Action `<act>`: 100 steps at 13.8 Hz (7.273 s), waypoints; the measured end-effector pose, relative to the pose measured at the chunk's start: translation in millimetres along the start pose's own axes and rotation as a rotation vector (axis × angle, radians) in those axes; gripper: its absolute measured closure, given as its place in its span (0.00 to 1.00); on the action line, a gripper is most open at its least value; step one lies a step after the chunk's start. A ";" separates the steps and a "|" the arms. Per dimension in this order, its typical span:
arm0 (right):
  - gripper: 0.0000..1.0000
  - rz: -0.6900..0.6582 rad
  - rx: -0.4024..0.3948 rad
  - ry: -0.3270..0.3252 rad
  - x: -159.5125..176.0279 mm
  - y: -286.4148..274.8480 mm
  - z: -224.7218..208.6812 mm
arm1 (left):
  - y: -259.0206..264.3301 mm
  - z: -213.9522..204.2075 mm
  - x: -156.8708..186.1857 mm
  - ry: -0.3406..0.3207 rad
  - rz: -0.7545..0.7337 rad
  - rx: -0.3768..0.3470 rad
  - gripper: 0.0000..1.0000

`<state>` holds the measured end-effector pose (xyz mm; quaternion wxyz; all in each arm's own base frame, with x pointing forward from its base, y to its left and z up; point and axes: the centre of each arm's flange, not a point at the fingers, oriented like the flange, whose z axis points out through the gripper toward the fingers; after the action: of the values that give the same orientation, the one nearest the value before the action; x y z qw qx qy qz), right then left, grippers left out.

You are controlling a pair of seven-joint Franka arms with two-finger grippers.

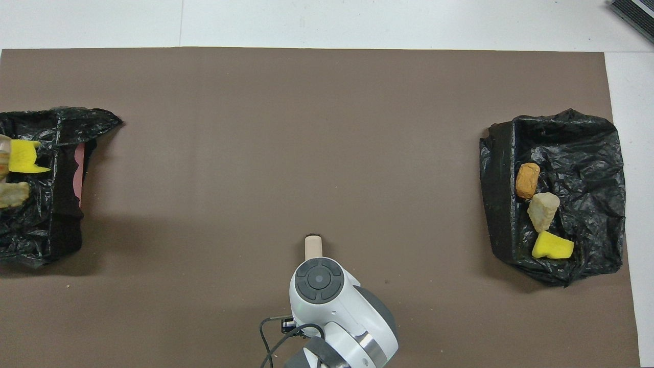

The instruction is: Sweep and dump trash in bin

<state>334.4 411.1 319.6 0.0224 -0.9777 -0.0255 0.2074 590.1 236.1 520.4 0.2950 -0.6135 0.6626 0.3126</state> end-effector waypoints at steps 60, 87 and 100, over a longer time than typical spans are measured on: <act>0.00 0.045 -0.062 0.430 -6.2 419.0 -396.5 | 34.5 -399.5 536.4 0.812 -1.405 -0.715 0.69; 0.00 0.045 -0.062 0.430 -6.2 419.0 -396.5 | -48.5 -205.9 145.1 0.805 -1.468 -0.725 0.00; 0.00 0.045 -0.062 0.430 -6.2 418.8 -396.5 | 25.3 -257.2 78.7 0.758 -1.417 -0.701 0.00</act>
<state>506.9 -20.3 661.3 -0.0075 -0.9999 -0.0048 -0.0065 557.3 -11.7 622.9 -0.0259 -0.9985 0.0451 0.0164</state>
